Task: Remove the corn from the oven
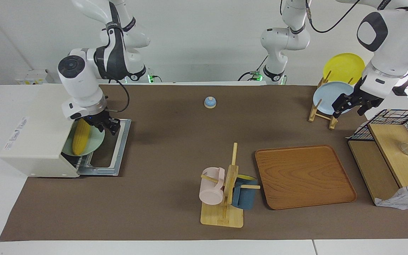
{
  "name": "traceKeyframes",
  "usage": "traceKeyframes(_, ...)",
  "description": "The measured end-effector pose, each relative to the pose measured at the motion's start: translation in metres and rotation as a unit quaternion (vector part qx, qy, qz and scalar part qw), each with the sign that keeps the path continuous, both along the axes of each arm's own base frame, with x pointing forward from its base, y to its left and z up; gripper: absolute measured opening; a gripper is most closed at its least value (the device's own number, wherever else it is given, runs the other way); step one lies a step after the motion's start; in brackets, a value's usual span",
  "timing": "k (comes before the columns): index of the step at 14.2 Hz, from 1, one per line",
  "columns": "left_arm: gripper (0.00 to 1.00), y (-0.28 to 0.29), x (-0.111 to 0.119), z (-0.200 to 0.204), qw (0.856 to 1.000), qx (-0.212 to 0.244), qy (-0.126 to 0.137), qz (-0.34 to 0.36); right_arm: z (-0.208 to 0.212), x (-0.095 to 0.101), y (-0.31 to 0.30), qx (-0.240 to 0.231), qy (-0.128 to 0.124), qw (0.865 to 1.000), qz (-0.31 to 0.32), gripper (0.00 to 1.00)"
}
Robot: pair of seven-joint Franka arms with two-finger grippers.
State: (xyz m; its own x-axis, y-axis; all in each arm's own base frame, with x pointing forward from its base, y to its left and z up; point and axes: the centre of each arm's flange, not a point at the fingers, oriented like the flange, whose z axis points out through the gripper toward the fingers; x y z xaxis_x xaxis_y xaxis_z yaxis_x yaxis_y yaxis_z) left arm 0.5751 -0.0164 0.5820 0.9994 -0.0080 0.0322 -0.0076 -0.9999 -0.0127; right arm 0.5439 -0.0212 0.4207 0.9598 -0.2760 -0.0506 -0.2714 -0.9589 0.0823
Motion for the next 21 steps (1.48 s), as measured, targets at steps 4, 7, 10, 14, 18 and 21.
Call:
traceKeyframes(4, 1.0, 0.0, 0.0, 0.0, 1.0, 0.0, 0.0, 0.0, -0.024, -0.004, -0.003, 0.003, -0.011, 1.0, 0.025, 0.52)
traceKeyframes(7, 1.0, 0.0, 0.0, 0.0, 1.0, 0.0, 0.0, 0.0, -0.038, -0.007, -0.002, 0.004, -0.02, 0.999, 0.046, 0.48)
traceKeyframes(10, 1.0, 0.0, 0.0, 0.0, 1.0, 0.0, 0.0, 0.0, -0.052, -0.011, -0.003, 0.004, -0.009, 0.998, 0.069, 0.41)
traceKeyframes(14, 1.0, 0.0, 0.0, 0.0, 1.0, 0.0, 0.0, 0.0, -0.058, -0.012, -0.006, -0.025, 0.002, 0.995, 0.099, 0.32)
traceKeyframes(18, 1.0, 0.0, 0.0, -0.001, 1.0, 0.0, 0.001, 0.001, -0.054, -0.011, 0.002, -0.061, 0.012, 0.988, 0.14, 0.05)
traceKeyframes(21, 1.0, 0.01, -0.001, -0.004, 1.0, 0.0, 0.004, 0.009, -0.031, -0.001, 0.055, -0.071, 0.027, 0.986, 0.149, 0.04)
